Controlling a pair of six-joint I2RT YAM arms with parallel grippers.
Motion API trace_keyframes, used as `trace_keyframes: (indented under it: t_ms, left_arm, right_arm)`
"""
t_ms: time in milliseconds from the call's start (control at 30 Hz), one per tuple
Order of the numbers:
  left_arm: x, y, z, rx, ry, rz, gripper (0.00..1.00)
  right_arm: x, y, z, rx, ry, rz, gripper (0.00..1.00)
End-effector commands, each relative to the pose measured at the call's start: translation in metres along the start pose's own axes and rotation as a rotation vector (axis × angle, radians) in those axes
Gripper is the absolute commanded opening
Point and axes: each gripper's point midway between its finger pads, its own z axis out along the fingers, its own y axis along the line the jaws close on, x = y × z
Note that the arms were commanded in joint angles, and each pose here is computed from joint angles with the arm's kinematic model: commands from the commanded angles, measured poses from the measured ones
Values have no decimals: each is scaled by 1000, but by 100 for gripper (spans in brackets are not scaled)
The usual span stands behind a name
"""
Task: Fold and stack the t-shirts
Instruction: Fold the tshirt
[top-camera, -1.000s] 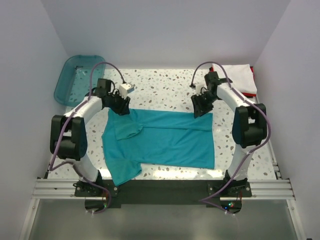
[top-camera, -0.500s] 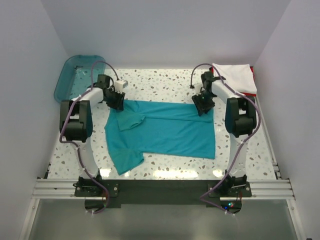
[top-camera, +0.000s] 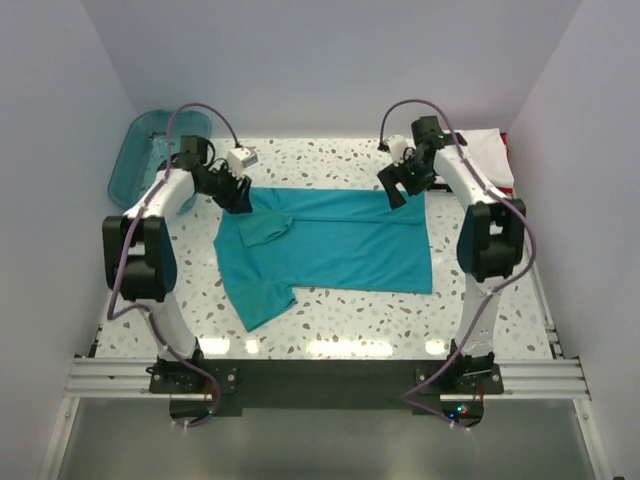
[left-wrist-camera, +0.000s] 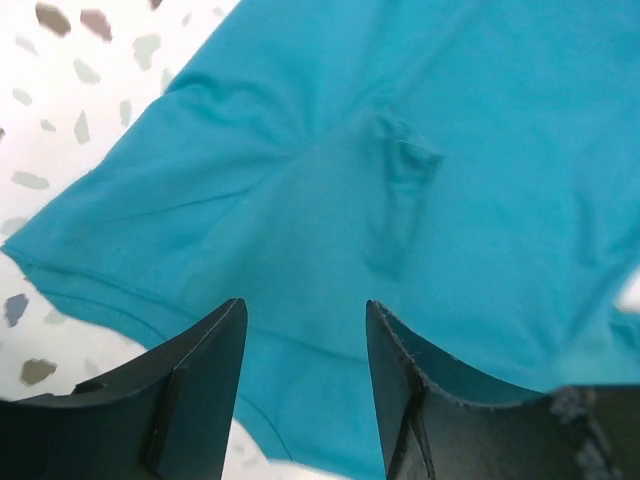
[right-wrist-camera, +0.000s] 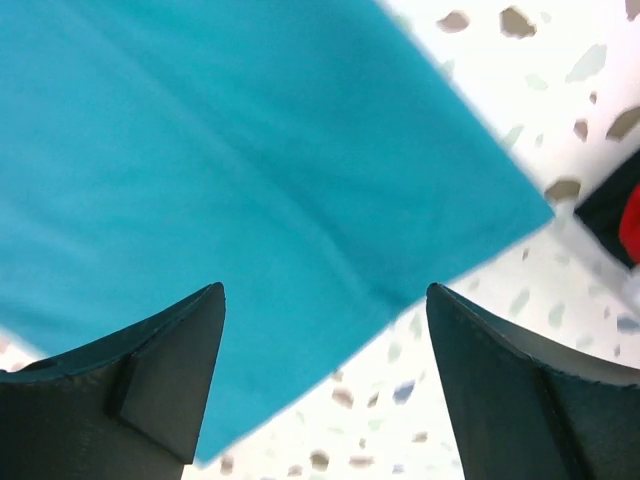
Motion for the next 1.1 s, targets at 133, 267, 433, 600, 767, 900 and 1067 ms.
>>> trace_keyframes:
  t_ms: [133, 267, 433, 600, 767, 900, 1067]
  left_arm:
    - [52, -118, -80, 232, 31, 356, 65]
    - [96, -161, -85, 239, 117, 510, 65]
    - [142, -191, -76, 257, 198, 567, 64]
    - [163, -192, -70, 246, 260, 563, 61]
    - [169, -186, -65, 223, 288, 565, 61]
    - [170, -185, -63, 220, 296, 562, 61]
    - [171, -189, -54, 218, 314, 562, 60]
  right_arm:
    - [82, 83, -84, -158, 36, -233, 83]
    - [130, 96, -77, -94, 116, -365, 70]
    - [165, 108, -58, -56, 162, -454, 53]
    - [187, 106, -41, -22, 201, -496, 48]
    - [198, 105, -31, -18, 228, -518, 45]
    - [203, 106, -24, -23, 235, -528, 41]
    - [219, 110, -13, -22, 265, -560, 31]
